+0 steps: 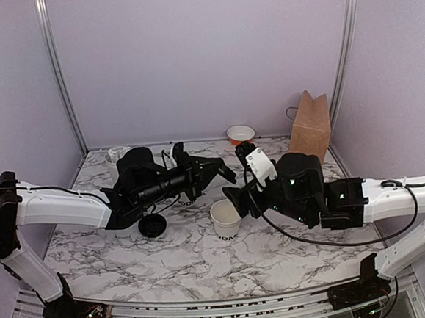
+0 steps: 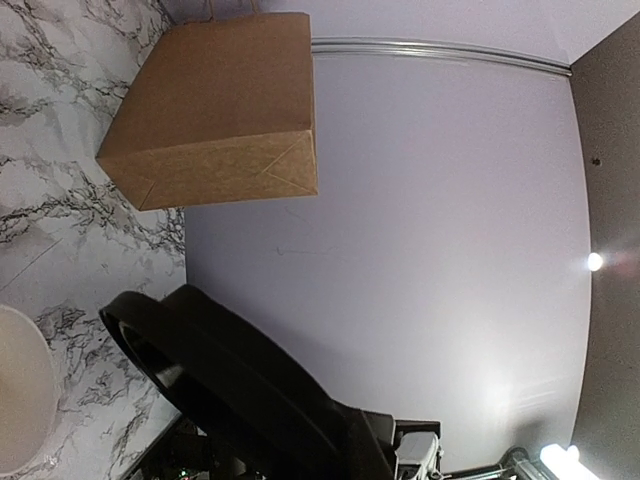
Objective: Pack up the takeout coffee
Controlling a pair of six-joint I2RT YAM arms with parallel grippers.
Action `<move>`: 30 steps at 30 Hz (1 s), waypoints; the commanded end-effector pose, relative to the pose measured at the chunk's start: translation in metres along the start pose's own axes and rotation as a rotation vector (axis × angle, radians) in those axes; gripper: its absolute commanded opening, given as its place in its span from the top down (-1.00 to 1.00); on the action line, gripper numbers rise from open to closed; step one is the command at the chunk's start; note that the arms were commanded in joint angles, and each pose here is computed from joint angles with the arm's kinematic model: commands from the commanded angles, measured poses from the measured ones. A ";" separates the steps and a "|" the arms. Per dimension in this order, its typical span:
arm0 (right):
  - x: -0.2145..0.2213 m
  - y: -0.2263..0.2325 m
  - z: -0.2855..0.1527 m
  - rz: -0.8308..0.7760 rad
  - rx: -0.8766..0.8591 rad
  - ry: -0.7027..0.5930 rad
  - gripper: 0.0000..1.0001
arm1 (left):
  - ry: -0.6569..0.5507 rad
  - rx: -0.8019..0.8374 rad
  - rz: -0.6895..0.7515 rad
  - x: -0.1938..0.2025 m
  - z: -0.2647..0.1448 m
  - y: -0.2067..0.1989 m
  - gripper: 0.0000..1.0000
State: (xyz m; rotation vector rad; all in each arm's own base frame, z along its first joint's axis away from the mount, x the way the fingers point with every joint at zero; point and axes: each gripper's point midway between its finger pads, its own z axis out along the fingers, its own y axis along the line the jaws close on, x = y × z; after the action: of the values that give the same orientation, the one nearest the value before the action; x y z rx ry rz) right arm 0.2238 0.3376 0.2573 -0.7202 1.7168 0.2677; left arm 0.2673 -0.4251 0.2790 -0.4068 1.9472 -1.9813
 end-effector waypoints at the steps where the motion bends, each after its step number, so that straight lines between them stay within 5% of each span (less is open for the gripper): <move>1: -0.025 0.005 -0.014 0.352 -0.315 0.010 -0.74 | 0.041 0.115 0.118 0.001 -0.008 -0.029 1.00; 14: -0.050 -0.048 -0.021 0.864 -0.674 -0.103 -0.76 | 0.213 0.422 0.281 0.027 -0.026 -0.083 0.95; 30: -0.073 -0.046 -0.021 1.063 -0.880 -0.186 -0.75 | 0.300 0.570 0.313 0.050 -0.031 -0.104 0.91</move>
State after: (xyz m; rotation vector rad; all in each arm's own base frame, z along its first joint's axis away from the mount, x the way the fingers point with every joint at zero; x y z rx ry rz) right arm 0.2466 0.3107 0.3237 -0.2727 1.6955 1.7094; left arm 0.2206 -0.4209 0.3539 0.2271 1.5190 -2.2873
